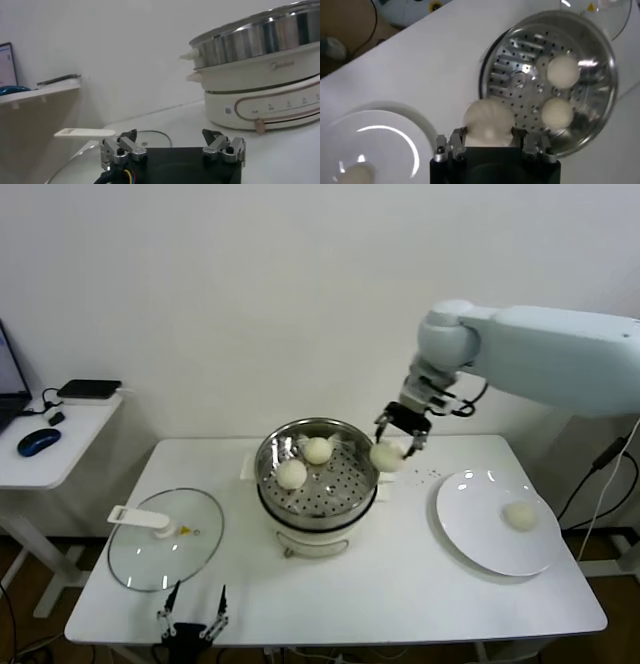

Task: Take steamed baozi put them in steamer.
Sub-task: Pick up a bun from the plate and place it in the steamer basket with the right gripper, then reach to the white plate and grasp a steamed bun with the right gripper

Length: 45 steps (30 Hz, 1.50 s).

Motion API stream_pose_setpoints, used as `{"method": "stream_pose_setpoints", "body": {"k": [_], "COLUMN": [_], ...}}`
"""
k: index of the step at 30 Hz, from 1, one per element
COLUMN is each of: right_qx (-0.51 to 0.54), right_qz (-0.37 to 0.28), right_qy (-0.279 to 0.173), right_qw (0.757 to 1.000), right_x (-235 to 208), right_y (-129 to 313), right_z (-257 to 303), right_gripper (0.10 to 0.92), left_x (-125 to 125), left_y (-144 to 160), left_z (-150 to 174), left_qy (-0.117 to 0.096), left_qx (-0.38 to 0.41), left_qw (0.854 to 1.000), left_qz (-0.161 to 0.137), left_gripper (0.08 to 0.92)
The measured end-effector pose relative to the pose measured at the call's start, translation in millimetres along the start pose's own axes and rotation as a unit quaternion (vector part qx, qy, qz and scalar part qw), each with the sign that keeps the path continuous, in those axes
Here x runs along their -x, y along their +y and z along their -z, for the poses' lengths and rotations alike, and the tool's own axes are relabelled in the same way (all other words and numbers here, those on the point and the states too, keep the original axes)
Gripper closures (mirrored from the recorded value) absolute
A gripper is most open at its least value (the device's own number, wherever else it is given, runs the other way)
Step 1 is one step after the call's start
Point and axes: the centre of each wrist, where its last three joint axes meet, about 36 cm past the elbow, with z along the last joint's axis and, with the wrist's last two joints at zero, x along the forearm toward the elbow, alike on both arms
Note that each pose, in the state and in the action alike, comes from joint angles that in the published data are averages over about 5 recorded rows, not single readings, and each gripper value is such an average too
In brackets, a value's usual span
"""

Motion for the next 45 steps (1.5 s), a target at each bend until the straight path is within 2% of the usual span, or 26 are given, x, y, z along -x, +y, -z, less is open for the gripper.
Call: {"method": "stream_pose_setpoints", "body": {"k": [11,18,24,28,32,35,40,45], "right_qx": [-0.077,-0.091,-0.085,-0.078,-0.067,-0.055,-0.022,0.036], "right_qz": [0.001,0.010,0.014,0.016,0.013,0.007,0.006,0.030], "right_qy": [-0.022,-0.041,-0.045,-0.048,-0.052,-0.057,-0.055,-0.037], "right_qw": [0.997,0.995,0.995,0.996,0.996,0.997,0.998,0.998], "right_x": [64,111,131,137,140,135,106,63], "right_y": [-64,-83,-91,-92,-93,-93,-89,-63], "right_z": [48,59,56,53,50,47,29,-6], "right_gripper": [0.394,0.394,0.392,0.342,0.240,0.206,0.200,0.199], "left_x": [0,-2,-1,0,0,0,-3,-2], "left_y": [5,6,8,8,7,7,8,8], "left_z": [-1,-2,-2,-2,-1,-1,-1,1], "left_qy": [0.000,0.002,0.003,0.002,0.001,0.001,0.002,0.000], "left_qx": [0.002,0.003,0.004,0.004,0.003,0.003,0.005,0.006], "left_qw": [1.000,1.000,1.000,1.000,1.000,1.000,1.000,1.000], "left_qz": [0.006,0.008,0.011,0.011,0.010,0.009,0.009,0.006], "left_gripper": [0.177,0.177,0.177,0.177,0.177,0.177,0.177,0.177]}}
